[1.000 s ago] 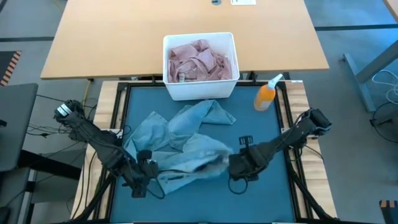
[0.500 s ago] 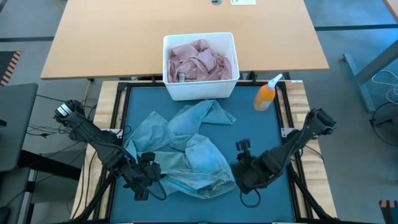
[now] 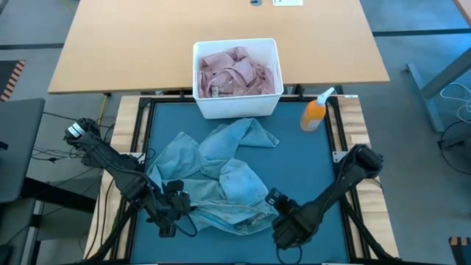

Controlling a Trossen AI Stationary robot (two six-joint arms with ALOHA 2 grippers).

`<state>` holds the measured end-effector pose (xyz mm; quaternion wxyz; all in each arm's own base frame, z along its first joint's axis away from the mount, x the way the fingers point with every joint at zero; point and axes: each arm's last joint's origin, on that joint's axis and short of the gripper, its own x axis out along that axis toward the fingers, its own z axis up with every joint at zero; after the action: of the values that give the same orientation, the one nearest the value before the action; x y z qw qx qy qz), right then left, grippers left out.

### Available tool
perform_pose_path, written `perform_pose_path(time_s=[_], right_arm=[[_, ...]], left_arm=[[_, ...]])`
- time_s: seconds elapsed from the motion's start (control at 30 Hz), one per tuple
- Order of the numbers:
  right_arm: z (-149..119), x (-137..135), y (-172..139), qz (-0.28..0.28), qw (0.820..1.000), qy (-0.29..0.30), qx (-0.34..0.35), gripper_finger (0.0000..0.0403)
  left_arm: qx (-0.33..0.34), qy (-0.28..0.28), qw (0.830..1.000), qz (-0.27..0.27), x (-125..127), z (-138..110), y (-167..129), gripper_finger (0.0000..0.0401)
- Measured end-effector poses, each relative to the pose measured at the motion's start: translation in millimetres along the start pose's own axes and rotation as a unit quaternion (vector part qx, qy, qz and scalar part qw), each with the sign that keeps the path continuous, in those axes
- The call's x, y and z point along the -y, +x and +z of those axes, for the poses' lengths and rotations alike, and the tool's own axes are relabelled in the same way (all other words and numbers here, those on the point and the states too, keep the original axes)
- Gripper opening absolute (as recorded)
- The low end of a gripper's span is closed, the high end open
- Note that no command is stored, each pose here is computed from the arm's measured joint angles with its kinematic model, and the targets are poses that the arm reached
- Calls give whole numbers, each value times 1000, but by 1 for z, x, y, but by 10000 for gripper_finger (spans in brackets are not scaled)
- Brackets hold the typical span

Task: Fold Laundry from Bin
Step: Fold the blue pants

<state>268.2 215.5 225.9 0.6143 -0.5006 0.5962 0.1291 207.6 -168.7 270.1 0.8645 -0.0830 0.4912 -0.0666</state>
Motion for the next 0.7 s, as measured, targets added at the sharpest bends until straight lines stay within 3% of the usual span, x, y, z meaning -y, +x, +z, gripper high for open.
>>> perform_pose_path(time_s=[0.4, 0.7], right_arm=[[8, -1, -2, -30, 999, 16, 6, 103], [12, -5, -6, -32, 995, 87, 24, 103]], left_arm=[[-3, -1, 1000, -4, 0, 0, 0, 0], [-4, 0, 1000, -4, 0, 0, 0, 0]])
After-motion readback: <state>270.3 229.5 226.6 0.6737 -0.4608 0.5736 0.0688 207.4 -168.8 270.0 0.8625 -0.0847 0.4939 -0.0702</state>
